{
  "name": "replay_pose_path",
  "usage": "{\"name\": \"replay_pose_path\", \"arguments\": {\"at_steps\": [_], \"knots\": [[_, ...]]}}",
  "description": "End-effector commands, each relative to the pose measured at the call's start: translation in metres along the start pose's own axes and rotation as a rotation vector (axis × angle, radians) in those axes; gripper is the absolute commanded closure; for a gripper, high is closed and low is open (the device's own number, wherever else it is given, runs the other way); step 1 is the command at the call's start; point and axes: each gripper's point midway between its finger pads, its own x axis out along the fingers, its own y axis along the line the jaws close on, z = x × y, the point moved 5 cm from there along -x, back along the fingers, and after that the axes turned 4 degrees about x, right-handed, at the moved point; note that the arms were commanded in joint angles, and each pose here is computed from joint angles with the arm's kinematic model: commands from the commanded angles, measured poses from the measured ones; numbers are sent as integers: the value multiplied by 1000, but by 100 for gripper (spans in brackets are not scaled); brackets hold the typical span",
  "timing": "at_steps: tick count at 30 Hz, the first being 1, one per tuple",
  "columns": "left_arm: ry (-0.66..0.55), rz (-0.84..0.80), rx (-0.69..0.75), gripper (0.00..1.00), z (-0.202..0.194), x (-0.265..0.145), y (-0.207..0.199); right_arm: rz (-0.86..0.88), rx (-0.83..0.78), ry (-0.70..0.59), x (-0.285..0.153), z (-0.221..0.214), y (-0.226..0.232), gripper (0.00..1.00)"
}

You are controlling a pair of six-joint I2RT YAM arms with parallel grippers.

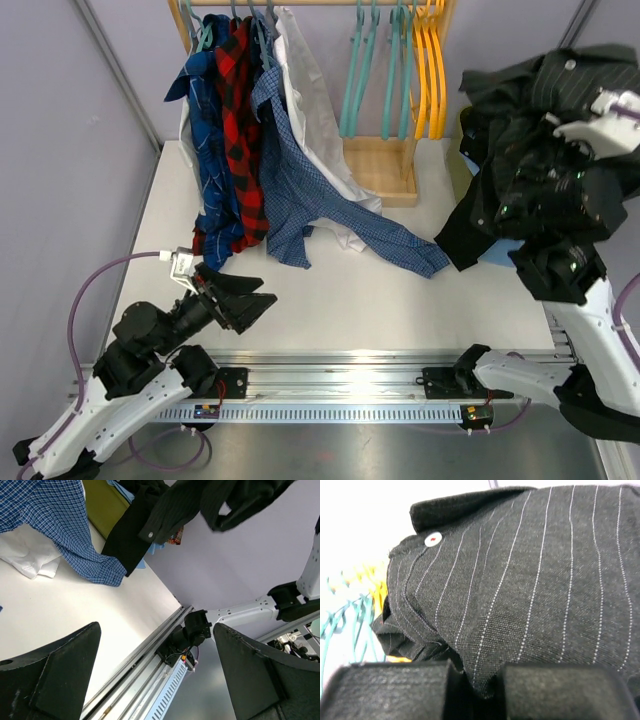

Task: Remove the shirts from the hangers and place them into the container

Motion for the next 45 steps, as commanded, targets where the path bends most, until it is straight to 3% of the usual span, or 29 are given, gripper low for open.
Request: {"name": "replay_pose_path", "arguments": {"at_steps": [1, 3, 4, 6, 8, 9, 12, 16, 20, 21, 22, 23, 24, 26, 31, 35, 38, 39, 41, 42, 45], "knots": [[-73, -105, 35, 1, 25, -6, -26, 25, -12, -133, 25, 51, 19, 100], [-72, -102, 39, 1, 26, -8, -26, 0, -135, -110, 60, 34, 32, 100], [-72, -102, 42, 1, 26, -11, -27, -15, -54, -151, 67, 57, 30, 100], [-78, -101, 45, 1, 28, -15, -28, -69, -103, -179, 105, 47, 33, 100], [-85, -104, 46, 1, 30, -20, -30, -71, -42, -240, 119, 73, 33, 100], [-84, -99, 49, 1, 30, -21, -30, -99, -67, -233, 147, 56, 40, 100], [-93, -90, 60, 1, 36, -31, -33, -148, -32, -368, 166, 75, 40, 100], [-115, -56, 67, 1, 40, -43, -31, -215, -3, -312, 204, 36, 30, 100], [-132, -42, 59, 1, 40, -50, -29, -345, -67, -57, 248, -73, -6, 100], [-137, -41, 53, 1, 40, -52, -29, -341, 60, 1, 255, -100, -9, 100], [-134, -35, 51, 1, 39, -54, -28, -427, 78, 70, 271, -125, -54, 100], [-133, -28, 47, 1, 38, -55, -27, -433, 91, 264, 274, -175, -72, 100], [-132, -20, 42, 1, 38, -55, -26, -470, 195, 341, 278, -201, -85, 100], [-153, -21, 38, 1, 37, -64, -24, -546, 192, 552, 282, -267, -125, 100], [-156, -1, 30, 1, 33, -71, -20, -666, 67, 770, 269, -351, -170, 100], [-173, 22, 19, 1, 34, -70, -16, -690, 179, 1061, 252, -420, -197, 100], [-161, 27, 11, 1, 32, -69, -15, -706, 159, 1108, 245, -433, -204, 98], [-159, 29, 11, 1, 32, -69, -14, -702, 160, 1106, 244, -432, -204, 95], [-152, 37, 10, 1, 30, -69, -13, -652, 185, 1067, 246, -418, -195, 62], [-150, 38, 10, 1, 30, -69, -13, -631, 194, 1046, 248, -410, -191, 54], [-143, 42, 15, 1, 29, -69, -12, -537, 234, 940, 256, -365, -170, 9]]}}
